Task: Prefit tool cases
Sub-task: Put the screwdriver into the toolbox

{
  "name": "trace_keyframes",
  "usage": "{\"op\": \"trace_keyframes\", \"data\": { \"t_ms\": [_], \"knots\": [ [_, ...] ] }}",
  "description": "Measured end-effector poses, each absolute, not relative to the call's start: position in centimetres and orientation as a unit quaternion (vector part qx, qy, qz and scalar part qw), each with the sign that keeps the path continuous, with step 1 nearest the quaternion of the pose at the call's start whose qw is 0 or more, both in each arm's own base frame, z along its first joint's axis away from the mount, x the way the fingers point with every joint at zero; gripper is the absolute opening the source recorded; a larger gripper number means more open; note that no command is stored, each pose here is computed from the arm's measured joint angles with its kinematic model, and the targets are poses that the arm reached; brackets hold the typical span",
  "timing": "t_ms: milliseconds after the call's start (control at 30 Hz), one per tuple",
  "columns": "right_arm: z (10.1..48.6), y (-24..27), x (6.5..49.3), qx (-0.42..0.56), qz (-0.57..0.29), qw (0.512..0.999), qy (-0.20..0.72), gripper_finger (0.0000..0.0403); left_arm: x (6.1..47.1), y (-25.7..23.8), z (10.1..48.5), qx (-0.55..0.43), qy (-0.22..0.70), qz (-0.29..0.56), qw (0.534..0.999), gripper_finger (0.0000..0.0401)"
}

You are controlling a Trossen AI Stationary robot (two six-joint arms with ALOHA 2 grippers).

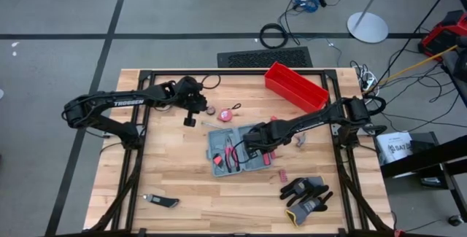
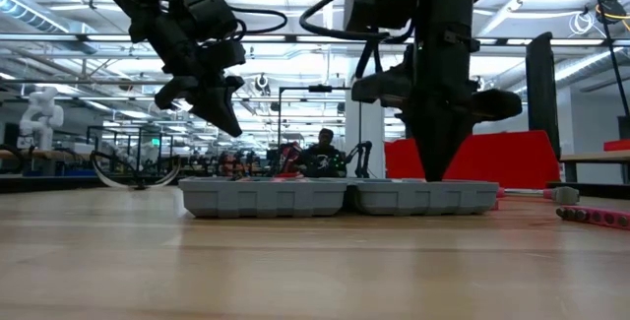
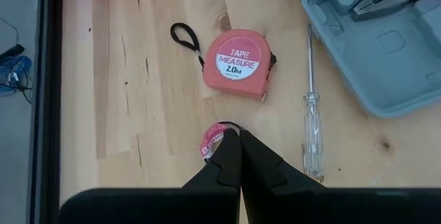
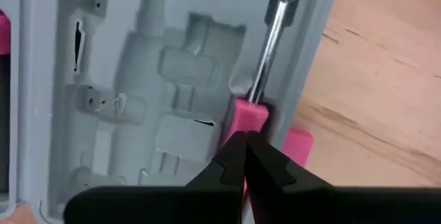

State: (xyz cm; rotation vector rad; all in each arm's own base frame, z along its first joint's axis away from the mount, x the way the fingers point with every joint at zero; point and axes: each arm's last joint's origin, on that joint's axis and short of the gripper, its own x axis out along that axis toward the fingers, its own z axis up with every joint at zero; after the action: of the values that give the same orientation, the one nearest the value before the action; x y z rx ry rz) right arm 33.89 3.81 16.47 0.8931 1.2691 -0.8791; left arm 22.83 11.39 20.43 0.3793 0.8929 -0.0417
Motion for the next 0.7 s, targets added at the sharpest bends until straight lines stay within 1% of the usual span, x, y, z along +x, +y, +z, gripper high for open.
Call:
{"op": "trace_keyframes", "data": {
  "t_ms": [300,500,600,700],
  "knots": [
    [14.7,3.5,34.4,0.385,-0.369,0.612,0.584,0.0000,22.8,11.4,20.4,0.181,0.429,-0.019,0.885,0.0002],
    [14.2,3.6,34.7,0.382,-0.364,0.616,0.586,0.0000,22.8,11.4,20.4,0.180,0.429,-0.020,0.885,0.0002],
    [14.8,3.5,34.5,0.380,-0.366,0.626,0.575,0.0000,22.8,11.4,20.4,0.180,0.429,-0.019,0.885,0.0002],
    [16.2,3.3,34.3,0.385,-0.373,0.641,0.550,0.0000,22.8,11.4,20.4,0.180,0.429,-0.020,0.885,0.0002]
  ]
}}
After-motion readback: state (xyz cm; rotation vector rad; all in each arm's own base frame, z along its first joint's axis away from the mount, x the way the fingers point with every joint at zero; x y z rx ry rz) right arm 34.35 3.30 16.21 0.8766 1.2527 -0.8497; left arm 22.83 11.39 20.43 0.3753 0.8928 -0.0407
